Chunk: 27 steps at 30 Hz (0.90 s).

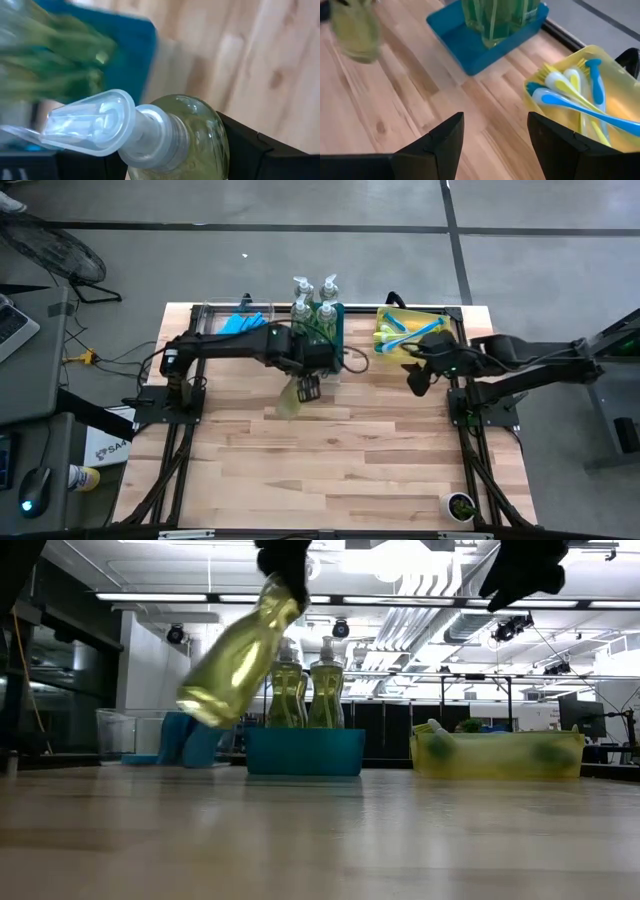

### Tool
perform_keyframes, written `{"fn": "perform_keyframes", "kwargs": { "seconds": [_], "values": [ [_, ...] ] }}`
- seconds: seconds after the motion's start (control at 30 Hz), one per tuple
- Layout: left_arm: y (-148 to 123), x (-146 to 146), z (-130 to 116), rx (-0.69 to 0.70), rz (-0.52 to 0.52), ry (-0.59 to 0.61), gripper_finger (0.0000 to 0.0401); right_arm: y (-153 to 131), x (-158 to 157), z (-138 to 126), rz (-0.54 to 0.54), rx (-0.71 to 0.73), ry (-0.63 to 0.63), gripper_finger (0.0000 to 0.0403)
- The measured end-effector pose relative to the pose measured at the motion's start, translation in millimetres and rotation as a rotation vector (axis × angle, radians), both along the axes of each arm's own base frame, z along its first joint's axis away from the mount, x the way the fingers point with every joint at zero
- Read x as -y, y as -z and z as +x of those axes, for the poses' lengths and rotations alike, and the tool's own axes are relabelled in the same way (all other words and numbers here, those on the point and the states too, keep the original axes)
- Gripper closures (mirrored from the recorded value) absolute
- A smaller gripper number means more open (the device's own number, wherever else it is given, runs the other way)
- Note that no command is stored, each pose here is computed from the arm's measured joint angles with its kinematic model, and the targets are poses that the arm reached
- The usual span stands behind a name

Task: Pick & Place Kitchen Sink Supplies
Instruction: Put the yellow soap dispenser into the blue bin

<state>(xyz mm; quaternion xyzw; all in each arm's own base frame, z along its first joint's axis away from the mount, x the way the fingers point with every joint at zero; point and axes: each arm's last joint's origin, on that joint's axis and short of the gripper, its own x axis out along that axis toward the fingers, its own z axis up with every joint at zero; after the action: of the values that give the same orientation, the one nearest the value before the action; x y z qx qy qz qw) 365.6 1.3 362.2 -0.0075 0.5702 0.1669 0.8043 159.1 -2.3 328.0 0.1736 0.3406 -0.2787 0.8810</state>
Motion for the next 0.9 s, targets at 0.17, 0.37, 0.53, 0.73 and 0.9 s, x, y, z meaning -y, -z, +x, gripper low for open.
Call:
{"fn": "perform_keyframes", "kwargs": {
  "seconds": [0.17,0.37,0.53,0.73,0.9],
  "values": [
    [-23,-12,2,0.108,0.12,-0.016,0.0167,-7,1,-13,0.0,0.055,0.004,0.0191],
    [-34,-33,10,0.221,0.244,-0.088,0.0167,-8,1,-14,0.0,0.058,0.002,0.0191],
    [-33,-54,12,0.254,0.305,-0.17,0.0167,-7,1,-12,0.003,0.053,0.0,0.019],
    [-28,-70,12,0.252,0.373,-0.269,0.0167,-7,1,-12,0.004,0.054,0.0,0.0191],
    [-20,-73,16,0.295,0.405,-0.361,0.0167,-7,1,-12,0.013,0.06,0.01,0.019]
  ]
}}
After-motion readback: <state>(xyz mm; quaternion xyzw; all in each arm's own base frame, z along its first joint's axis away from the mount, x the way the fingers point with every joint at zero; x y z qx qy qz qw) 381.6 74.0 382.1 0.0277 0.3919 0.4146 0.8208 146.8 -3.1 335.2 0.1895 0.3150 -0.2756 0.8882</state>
